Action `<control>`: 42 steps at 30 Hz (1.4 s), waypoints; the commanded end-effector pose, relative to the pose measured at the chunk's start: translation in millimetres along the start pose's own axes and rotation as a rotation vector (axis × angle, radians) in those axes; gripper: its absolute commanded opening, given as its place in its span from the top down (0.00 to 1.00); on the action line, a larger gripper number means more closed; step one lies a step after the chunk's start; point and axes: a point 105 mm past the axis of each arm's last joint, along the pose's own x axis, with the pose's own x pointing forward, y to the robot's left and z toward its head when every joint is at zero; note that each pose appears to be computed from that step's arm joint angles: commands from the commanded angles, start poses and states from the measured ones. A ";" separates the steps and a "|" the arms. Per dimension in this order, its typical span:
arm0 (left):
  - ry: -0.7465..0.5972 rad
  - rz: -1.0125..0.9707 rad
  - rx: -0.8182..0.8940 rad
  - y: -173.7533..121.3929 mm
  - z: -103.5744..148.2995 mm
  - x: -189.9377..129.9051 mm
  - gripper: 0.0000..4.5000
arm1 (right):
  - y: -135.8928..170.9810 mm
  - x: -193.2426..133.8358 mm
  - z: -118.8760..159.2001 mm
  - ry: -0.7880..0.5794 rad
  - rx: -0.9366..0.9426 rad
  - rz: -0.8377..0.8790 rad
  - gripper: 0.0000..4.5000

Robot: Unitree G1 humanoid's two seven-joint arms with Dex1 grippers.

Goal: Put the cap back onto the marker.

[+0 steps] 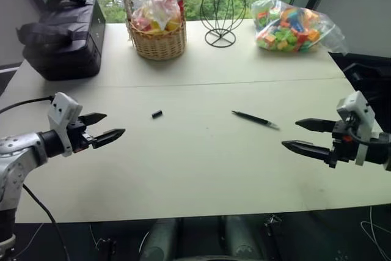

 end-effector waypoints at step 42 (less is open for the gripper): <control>-0.158 -0.359 0.313 -27.1 63.8 57.4 0.01 | -25.4 28.4 11.2 -0.071 -0.147 -0.079 0.01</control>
